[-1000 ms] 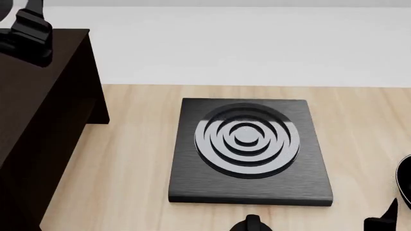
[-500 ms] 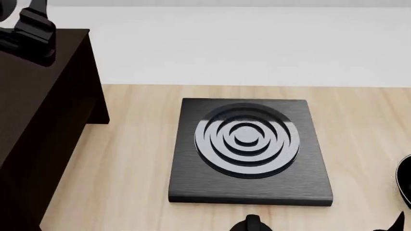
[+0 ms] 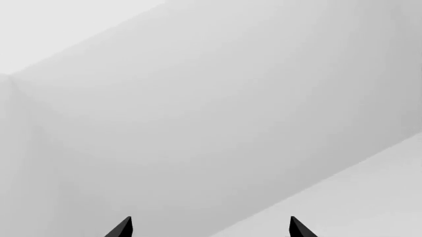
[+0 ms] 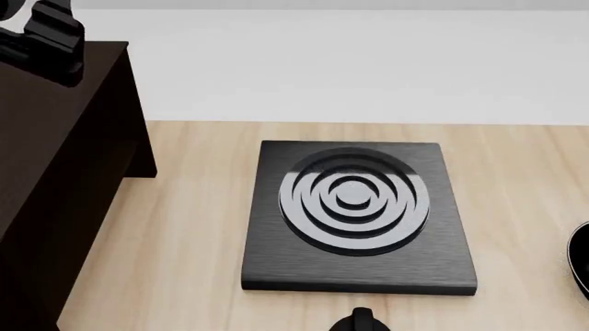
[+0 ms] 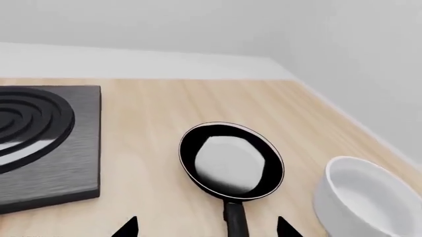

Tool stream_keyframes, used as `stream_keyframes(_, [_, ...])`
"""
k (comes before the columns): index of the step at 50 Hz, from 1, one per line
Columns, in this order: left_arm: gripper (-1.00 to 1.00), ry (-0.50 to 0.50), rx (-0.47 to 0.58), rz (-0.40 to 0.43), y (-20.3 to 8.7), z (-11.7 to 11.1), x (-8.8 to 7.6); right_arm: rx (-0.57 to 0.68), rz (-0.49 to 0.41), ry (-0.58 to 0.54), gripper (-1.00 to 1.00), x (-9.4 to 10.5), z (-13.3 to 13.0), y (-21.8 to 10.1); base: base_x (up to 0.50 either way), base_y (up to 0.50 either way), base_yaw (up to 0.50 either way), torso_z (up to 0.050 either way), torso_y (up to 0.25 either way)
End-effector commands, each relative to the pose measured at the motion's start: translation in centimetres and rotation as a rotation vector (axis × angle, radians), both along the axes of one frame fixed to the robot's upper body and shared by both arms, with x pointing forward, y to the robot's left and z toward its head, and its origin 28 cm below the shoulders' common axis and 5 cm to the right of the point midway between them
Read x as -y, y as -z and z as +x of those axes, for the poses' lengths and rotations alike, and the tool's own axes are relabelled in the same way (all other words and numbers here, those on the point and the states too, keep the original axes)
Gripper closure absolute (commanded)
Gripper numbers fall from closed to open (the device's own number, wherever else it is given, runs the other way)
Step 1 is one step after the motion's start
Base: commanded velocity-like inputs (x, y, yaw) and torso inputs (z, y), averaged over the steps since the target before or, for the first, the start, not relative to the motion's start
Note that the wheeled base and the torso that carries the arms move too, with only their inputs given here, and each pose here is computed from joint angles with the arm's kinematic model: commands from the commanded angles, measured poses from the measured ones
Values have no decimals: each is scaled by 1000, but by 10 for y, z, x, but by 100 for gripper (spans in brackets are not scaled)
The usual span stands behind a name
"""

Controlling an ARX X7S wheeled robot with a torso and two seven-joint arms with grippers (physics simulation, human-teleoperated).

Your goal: Put the frying pan under the cabinet shelf.

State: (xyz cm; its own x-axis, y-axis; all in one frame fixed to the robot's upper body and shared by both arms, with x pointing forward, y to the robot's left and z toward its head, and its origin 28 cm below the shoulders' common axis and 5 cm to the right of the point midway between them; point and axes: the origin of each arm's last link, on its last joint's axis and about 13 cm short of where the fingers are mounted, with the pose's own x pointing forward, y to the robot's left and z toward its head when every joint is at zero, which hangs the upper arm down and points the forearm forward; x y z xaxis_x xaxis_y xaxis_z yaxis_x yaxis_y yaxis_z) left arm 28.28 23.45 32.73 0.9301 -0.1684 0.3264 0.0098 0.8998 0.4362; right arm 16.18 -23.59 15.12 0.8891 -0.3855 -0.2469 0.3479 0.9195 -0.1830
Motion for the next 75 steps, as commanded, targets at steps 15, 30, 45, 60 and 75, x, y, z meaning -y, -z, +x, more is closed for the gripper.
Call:
stream_keyframes(15, [-100,14,26,23,-16,-2,8,-31,48,57,-100,23,7,16,0,0,0,0,0])
stream_keyframes(30, [-100,23,56,37,-30,-4,14,-56,62,75,-100,37,20,23,0,0,0,0,0])
stream_keyframes(45, [-100,20,90,47,-45,-10,19,-83,95,76,-100,44,36,40,0,0,0,0,0])
stream_keyframes(60, [-100,24,110,57,-53,-13,21,-116,124,106,-100,56,41,53,0,0,0,0,0])
stream_keyframes(75, [-100,21,117,62,-57,-14,23,-130,146,145,-100,68,40,64,0,0,0,0,0])
